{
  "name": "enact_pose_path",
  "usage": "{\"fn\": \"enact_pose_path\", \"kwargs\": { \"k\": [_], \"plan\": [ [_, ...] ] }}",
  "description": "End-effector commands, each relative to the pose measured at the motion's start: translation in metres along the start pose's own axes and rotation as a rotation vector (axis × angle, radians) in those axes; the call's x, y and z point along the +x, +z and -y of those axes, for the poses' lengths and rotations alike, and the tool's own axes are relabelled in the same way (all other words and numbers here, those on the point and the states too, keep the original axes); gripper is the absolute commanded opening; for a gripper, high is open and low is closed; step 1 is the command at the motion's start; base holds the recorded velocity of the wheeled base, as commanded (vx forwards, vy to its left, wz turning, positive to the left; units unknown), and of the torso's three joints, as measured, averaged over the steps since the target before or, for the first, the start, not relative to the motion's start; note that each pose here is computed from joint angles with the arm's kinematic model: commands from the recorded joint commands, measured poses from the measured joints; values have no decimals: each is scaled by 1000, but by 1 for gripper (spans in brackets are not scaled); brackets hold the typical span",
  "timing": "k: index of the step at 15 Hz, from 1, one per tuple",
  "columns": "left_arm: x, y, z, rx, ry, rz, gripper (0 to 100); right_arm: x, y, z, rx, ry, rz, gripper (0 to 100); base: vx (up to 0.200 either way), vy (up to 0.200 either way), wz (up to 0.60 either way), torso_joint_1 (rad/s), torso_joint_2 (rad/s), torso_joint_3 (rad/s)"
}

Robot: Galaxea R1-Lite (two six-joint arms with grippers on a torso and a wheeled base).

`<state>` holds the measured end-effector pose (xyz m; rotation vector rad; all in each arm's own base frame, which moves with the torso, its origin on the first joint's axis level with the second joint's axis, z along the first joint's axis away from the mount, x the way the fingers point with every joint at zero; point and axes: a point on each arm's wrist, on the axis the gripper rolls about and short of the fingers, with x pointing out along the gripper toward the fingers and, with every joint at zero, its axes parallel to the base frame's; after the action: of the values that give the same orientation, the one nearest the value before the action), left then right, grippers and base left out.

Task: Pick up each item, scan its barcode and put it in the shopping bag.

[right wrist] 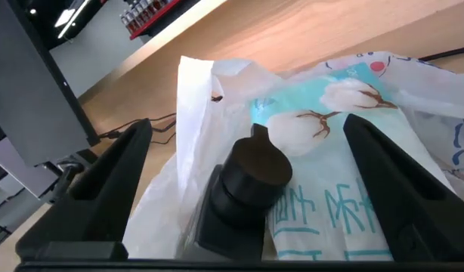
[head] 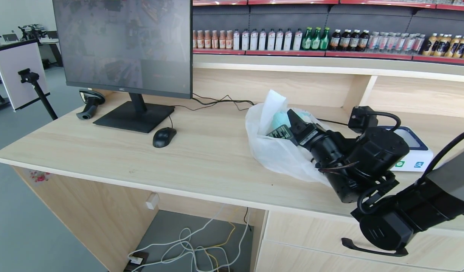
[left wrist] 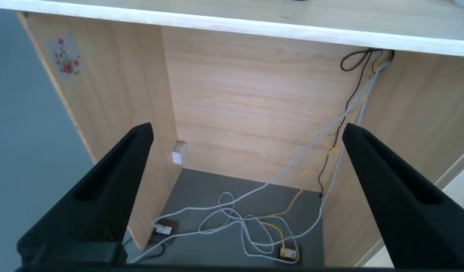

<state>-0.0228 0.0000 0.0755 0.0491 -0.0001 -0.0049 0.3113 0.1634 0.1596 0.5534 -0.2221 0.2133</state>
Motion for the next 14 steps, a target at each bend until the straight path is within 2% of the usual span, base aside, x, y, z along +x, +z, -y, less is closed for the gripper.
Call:
{"fn": "enact_pose_path", "kwargs": {
  "k": [1, 2, 4, 5, 9, 11, 14],
  "plan": [
    [0, 0, 0, 0, 0, 0, 100, -3, 0, 1, -15, 1, 0, 100, 0, 0, 0, 0, 0, 0],
    [0, 0, 0, 0, 0, 0, 100, -13, -4, 1, -82, 16, -22, 100, 0, 0, 0, 0, 0, 0],
    [0, 0, 0, 0, 0, 0, 100, -15, -4, 0, -93, 20, -27, 100, 0, 0, 0, 0, 0, 0],
    [0, 0, 0, -3, 0, -2, 100, -25, 15, -18, -93, 75, 11, 100, 0, 0, 0, 0, 0, 0],
    [0, 0, 0, -18, 0, -2, 100, -46, 55, -29, -155, 191, 67, 100, 0, 0, 0, 0, 0, 0],
    [0, 0, 0, -28, 0, -2, 100, -83, 70, -21, -249, 222, 40, 100, 0, 0, 0, 0, 0, 0],
    [0, 0, 0, -28, 0, -2, 100, -145, 73, 1, -375, 292, -76, 100, 0, 0, 0, 0, 0, 0]
  ]
}}
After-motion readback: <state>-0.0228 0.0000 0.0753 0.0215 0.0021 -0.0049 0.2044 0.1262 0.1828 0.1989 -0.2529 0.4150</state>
